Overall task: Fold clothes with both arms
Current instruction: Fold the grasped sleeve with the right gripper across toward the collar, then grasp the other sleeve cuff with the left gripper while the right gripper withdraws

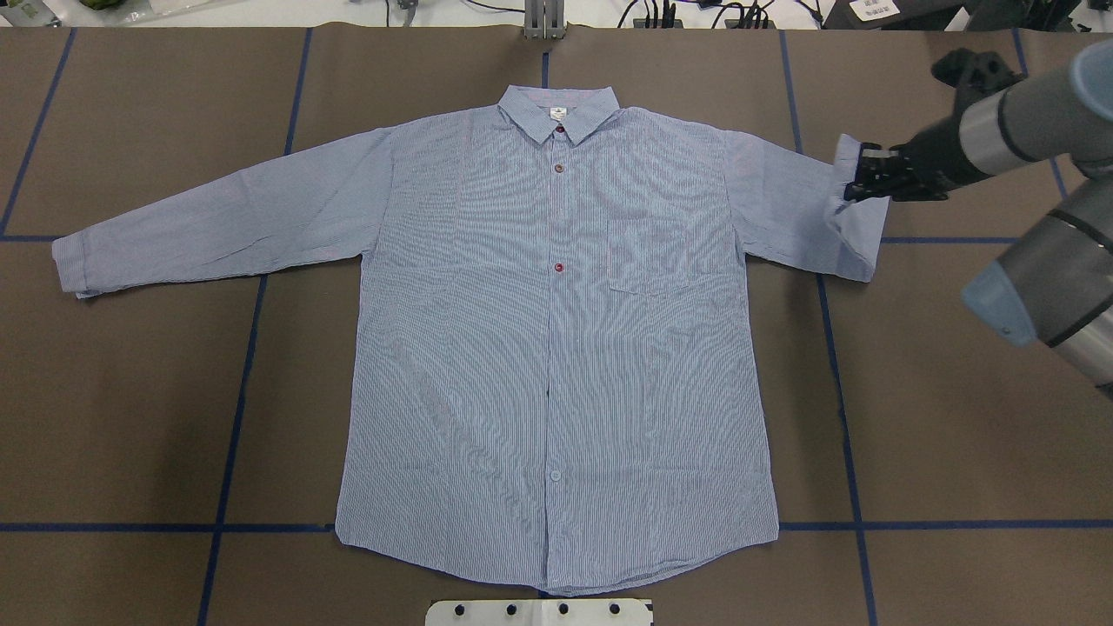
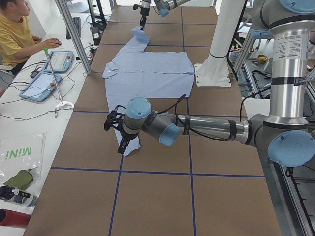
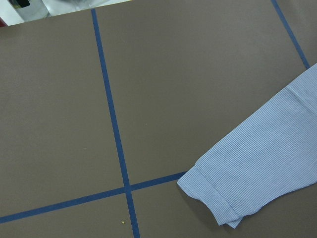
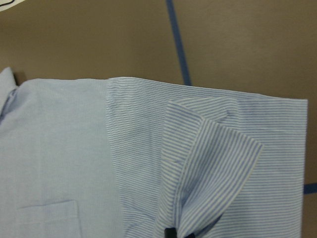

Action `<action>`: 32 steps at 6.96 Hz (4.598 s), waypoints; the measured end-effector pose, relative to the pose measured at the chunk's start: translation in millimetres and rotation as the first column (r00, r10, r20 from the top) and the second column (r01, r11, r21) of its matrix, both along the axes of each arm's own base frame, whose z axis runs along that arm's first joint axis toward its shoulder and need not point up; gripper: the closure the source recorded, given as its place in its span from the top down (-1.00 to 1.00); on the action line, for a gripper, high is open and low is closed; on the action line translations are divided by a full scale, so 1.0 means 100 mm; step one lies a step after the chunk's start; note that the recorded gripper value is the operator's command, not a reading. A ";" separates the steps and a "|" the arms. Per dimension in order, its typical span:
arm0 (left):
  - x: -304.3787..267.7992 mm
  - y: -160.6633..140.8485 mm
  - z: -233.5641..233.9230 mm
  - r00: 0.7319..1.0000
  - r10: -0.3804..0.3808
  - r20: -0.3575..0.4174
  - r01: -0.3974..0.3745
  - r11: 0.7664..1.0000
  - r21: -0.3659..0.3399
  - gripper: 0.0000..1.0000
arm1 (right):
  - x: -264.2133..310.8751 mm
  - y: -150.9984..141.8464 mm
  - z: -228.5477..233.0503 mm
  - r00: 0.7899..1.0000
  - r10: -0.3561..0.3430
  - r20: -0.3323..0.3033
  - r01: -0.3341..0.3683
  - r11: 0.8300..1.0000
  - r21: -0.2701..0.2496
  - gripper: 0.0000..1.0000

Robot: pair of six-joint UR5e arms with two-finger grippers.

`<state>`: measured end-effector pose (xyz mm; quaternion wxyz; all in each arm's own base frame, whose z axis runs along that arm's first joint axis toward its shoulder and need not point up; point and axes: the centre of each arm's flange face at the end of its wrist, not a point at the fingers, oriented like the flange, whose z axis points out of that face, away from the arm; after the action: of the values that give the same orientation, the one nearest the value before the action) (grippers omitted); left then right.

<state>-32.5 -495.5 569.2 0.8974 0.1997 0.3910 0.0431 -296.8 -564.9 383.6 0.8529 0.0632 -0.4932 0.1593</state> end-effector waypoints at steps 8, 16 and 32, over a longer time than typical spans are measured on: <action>0.00 0.01 0.00 1.000 -0.003 0.003 0.003 1.000 0.002 0.99 | -2.88 -0.21 -2.60 0.977 0.198 0.084 -0.188 0.975 -0.117 -0.96; 0.69 -0.40 -0.37 0.996 -0.030 -0.083 0.022 0.994 -0.105 0.99 | -3.09 0.22 -3.02 0.968 0.238 0.079 -0.229 0.968 -0.105 1.00; 2.13 -0.34 0.89 0.988 -0.122 -0.095 0.075 0.915 -0.396 -1.00 | -0.10 -0.18 -0.34 0.996 0.035 -0.081 -0.041 0.997 -0.072 1.00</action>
<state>180.8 -530.0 658.6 0.8957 0.0381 0.4332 -0.0932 -307.3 -582.7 349.3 0.8704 0.0471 -0.4515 0.1909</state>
